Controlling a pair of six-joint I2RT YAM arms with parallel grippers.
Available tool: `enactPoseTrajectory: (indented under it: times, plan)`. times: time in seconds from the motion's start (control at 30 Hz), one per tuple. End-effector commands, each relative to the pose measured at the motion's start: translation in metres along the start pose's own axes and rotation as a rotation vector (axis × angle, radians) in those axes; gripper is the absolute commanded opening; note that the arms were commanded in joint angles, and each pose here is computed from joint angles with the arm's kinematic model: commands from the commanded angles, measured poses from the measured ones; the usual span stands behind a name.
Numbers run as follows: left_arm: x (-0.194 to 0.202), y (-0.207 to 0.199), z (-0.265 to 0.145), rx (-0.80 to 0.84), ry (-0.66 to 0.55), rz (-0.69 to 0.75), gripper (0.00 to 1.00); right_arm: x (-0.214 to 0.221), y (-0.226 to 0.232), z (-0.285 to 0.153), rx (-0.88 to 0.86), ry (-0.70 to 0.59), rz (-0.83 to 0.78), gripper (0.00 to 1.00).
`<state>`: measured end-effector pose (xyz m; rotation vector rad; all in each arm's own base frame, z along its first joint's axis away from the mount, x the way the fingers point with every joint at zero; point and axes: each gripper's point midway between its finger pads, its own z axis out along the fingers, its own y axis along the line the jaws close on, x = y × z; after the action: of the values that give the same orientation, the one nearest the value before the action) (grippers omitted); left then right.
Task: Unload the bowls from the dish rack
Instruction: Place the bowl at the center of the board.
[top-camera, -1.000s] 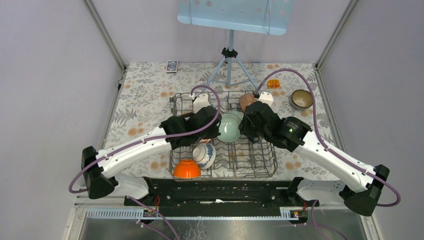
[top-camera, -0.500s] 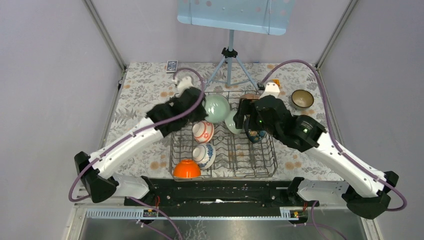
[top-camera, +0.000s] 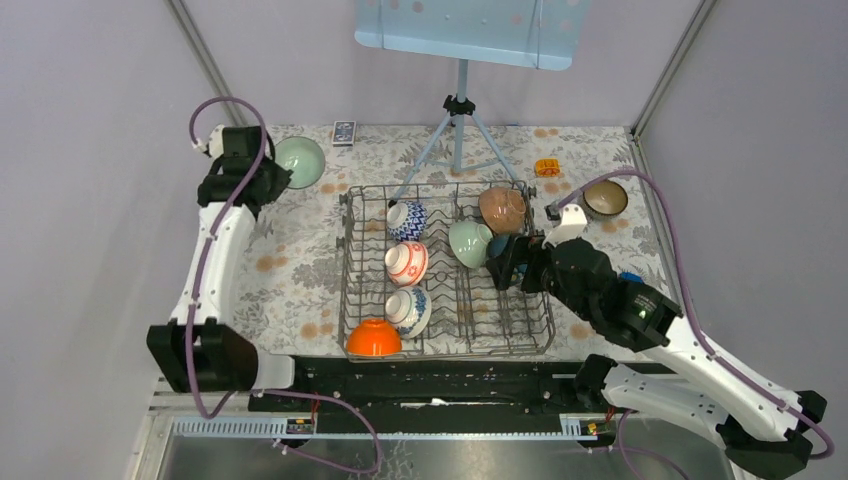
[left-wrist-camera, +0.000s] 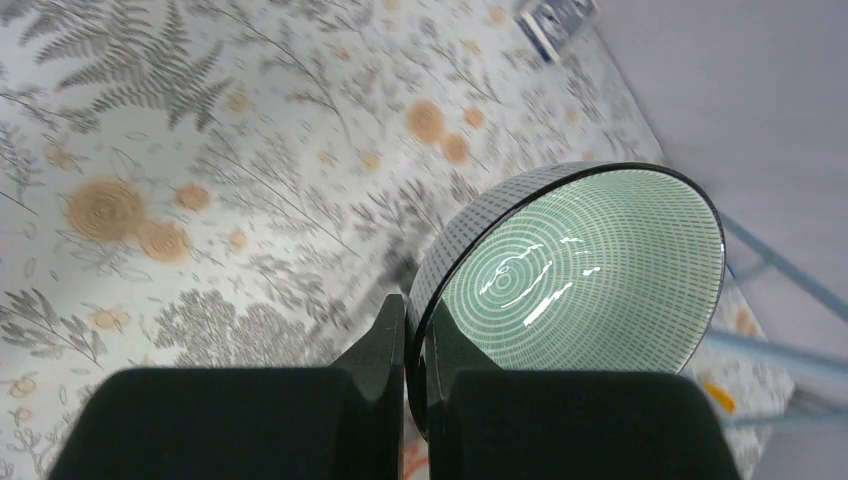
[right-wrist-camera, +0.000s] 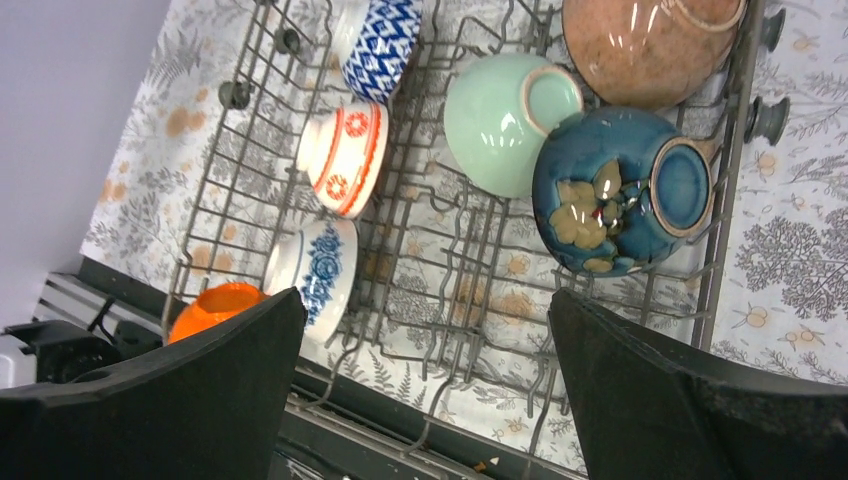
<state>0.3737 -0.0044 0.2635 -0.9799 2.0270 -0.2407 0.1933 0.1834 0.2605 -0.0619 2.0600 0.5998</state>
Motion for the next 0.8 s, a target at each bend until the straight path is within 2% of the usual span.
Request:
enactPoseTrajectory:
  times: [0.0, 0.33, 0.57, 0.77]
  plan:
    - [-0.02, 0.005, 0.048, 0.007, 0.006, -0.077, 0.0, 0.005, 0.004, 0.002, -0.061, -0.028, 0.015, 1.0]
    - [-0.01, 0.021, 0.15, -0.093, 0.088, -0.112, 0.0, 0.022, -0.009, 0.001, -0.056, -0.014, -0.015, 1.0]
    - [-0.008, 0.013, 0.194, -0.058, 0.103, -0.117, 0.0, 0.019, -0.01, 0.002, -0.046, -0.022, -0.024, 1.0]
    - [0.016, 0.01, 0.221, -0.034, 0.201, -0.112, 0.0, 0.019, -0.008, 0.005, -0.042, -0.018, -0.028, 1.0]
